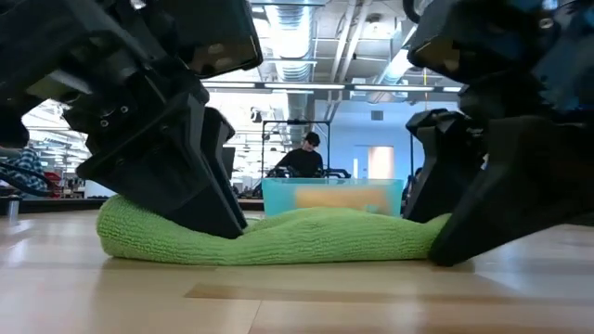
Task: Roll microfiber towels into tight, uniform cylinder then place into a basket
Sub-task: Roll the green towel
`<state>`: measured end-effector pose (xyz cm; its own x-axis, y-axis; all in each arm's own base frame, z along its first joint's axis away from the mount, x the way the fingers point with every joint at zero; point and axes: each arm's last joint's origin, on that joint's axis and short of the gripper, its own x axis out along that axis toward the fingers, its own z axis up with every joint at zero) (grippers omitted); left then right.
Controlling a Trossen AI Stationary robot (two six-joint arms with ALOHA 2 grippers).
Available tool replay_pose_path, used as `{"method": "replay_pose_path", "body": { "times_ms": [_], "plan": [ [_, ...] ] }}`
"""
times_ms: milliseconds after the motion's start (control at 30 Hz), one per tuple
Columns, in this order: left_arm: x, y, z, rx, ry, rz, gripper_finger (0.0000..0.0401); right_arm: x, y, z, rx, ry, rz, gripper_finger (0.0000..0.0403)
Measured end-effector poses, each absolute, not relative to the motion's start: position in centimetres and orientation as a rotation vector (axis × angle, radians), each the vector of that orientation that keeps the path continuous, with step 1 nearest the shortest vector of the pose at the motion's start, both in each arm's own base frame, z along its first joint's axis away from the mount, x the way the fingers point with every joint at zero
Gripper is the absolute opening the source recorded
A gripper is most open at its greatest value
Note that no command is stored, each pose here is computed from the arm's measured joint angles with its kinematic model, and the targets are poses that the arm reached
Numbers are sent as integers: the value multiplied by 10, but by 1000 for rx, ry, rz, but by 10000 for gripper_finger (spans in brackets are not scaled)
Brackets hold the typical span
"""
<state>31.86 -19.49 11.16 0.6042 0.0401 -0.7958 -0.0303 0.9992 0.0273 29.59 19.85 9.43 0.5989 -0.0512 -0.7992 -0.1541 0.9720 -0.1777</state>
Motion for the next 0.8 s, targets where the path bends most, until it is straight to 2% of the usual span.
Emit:
{"method": "replay_pose_path", "body": {
  "times_ms": [367, 600, 800],
  "plan": [
    [306, -218, 148, 348, 1066, 150, 93, 306, 185, 95, 33, 940, -47, 116],
    [289, -242, 172, 503, 1017, 206, 93, 307, 185, 95, 66, 935, -61, 102],
    [285, -249, 170, 464, 1053, 141, 94, 307, 184, 95, 82, 935, -69, 101]
  ]
}}
